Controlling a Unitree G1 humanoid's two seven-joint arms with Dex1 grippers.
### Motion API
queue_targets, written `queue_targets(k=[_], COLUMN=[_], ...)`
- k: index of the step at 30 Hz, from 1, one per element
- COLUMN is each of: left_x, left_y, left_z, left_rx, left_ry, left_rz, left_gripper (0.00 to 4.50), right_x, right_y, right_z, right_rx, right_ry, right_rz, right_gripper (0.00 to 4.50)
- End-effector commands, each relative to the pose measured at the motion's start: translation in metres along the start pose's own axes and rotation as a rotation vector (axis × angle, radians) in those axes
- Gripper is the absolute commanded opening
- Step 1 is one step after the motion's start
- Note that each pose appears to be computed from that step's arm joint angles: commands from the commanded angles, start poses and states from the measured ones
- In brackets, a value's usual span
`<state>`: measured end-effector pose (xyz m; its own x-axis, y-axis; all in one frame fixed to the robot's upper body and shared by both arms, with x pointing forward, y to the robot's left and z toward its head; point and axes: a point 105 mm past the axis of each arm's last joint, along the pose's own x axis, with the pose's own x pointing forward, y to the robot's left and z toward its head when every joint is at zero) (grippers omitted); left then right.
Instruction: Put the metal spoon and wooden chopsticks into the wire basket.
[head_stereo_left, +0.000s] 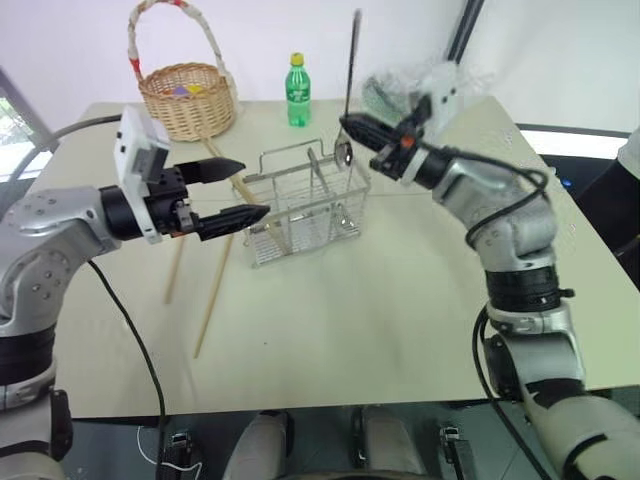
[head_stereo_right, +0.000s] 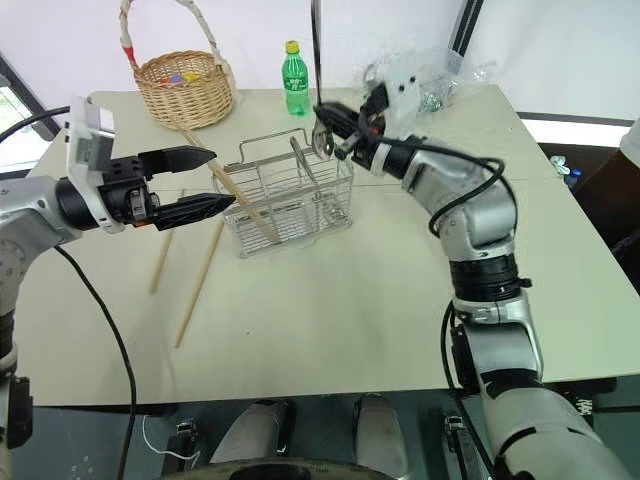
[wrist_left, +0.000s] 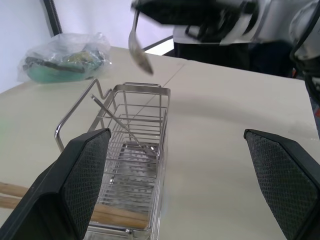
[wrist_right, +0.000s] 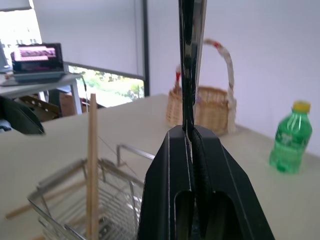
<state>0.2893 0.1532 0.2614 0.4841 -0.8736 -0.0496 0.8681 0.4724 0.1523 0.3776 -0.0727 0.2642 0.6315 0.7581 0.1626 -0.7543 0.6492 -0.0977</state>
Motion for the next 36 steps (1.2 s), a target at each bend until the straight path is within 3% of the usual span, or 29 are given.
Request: queue_targets(k=[1, 4, 5, 6, 11, 15, 19, 24, 27, 30, 36], left_x=[-0.002, -0.002, -0.003, -0.003, -0.006, -0.015, -0.035, -0.075, -0.093, -0.100, -0.079], left_y=[-0.003, -0.002, -0.002, -0.003, 0.000, 0.015, 0.046, 0.099, 0.128, 0.151, 0.169], left_z=[0.013, 0.013, 0.013, 0.012, 0.014, 0.016, 0.027, 0.030, 0.007, -0.024, -0.065], left_rx=[0.066, 0.068, 0.069, 0.069, 0.062, 0.038, -0.032, -0.153, -0.237, -0.255, -0.394], left_ry=[-0.026, -0.024, -0.023, -0.022, -0.032, -0.063, -0.161, -0.257, -0.187, -0.031, 0.174], left_rz=[0.004, 0.011, 0.012, 0.014, 0.040, 0.137, 0.326, 0.639, 0.821, 0.983, 1.036], left_gripper=[4.50, 4.50, 4.50, 4.50, 4.50, 4.50, 4.50, 4.50, 4.50, 4.50, 4.50], right_x=[0.002, 0.001, 0.000, 0.000, -0.004, -0.023, -0.059, -0.119, -0.140, -0.148, -0.147], right_y=[0.006, 0.019, 0.022, 0.022, 0.006, -0.003, 0.012, 0.035, 0.043, 0.047, 0.058], right_z=[-0.009, -0.021, -0.023, -0.023, -0.008, 0.025, 0.052, 0.041, 0.022, 0.009, -0.001], right_rx=[0.032, 0.081, 0.083, 0.086, 0.033, -0.003, -0.084, -0.175, -0.160, -0.143, -0.109], right_ry=[0.005, 0.025, 0.027, 0.029, -0.008, -0.065, -0.064, 0.154, 0.261, 0.289, 0.272], right_rz=[0.012, 0.058, 0.063, 0.055, -0.024, 0.003, 0.196, 0.387, 0.411, 0.380, 0.342], right_gripper=[0.05, 0.05, 0.68, 0.96, 3.40, 3.40, 3.40, 3.40, 3.40, 3.40, 3.40])
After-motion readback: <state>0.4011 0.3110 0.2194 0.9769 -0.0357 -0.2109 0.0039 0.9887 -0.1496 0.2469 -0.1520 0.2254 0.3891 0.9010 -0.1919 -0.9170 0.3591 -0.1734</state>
